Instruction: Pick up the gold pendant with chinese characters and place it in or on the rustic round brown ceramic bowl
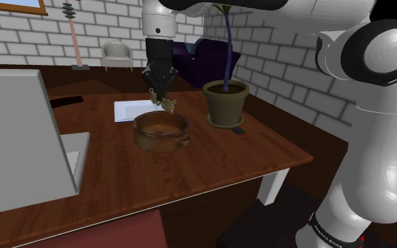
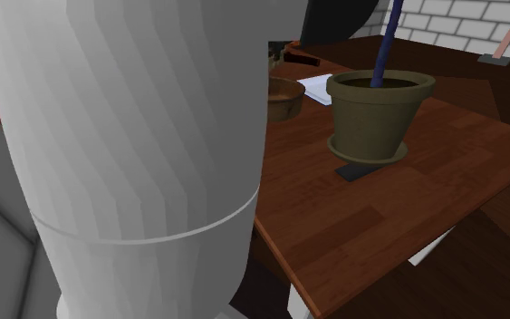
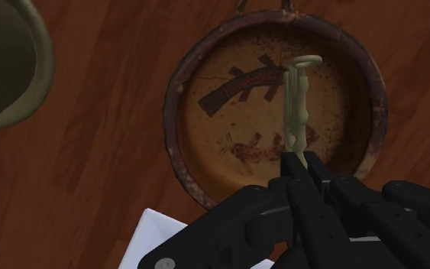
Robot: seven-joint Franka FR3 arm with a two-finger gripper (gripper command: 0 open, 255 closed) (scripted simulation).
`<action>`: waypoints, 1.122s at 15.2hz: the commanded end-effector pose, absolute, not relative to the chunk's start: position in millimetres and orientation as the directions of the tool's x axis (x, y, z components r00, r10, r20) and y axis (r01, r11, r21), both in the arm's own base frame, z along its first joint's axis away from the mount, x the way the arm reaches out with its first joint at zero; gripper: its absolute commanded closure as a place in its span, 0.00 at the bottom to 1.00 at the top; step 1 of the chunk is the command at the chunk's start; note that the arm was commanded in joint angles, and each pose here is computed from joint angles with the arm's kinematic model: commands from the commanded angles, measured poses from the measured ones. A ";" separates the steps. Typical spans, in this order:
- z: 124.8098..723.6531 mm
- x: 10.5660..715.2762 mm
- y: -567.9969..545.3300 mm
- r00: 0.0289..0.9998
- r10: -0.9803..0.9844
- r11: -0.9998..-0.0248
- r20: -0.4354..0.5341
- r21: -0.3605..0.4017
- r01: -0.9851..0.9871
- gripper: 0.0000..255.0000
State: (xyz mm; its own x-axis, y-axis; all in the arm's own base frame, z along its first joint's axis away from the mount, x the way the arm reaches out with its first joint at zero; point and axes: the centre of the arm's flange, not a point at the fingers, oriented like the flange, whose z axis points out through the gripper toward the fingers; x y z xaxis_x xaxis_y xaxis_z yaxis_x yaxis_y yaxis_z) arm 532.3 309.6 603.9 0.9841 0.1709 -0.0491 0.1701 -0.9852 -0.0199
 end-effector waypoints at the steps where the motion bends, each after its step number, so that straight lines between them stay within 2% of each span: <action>1: 593.5 533.1 309.6 0.984 0.171 -0.985 -0.049 -0.020 0.170 1.00; 8: 558.7 533.1 309.6 0.984 0.171 -0.985 -0.049 -0.020 0.170 1.00; 15: 558.7 533.1 309.6 0.984 0.171 -0.985 -0.049 -0.020 0.170 1.00; 16: 558.7 533.1 309.6 0.984 0.171 -0.985 -0.049 -0.020 0.170 0.00; 17: 558.7 533.1 309.6 0.984 0.171 -0.985 -0.049 -0.020 0.170 0.00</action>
State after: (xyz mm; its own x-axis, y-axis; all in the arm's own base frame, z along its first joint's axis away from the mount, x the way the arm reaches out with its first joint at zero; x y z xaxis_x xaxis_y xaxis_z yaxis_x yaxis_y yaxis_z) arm 533.1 309.6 558.7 0.9841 0.1709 -0.0486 0.1701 -0.9852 -0.0200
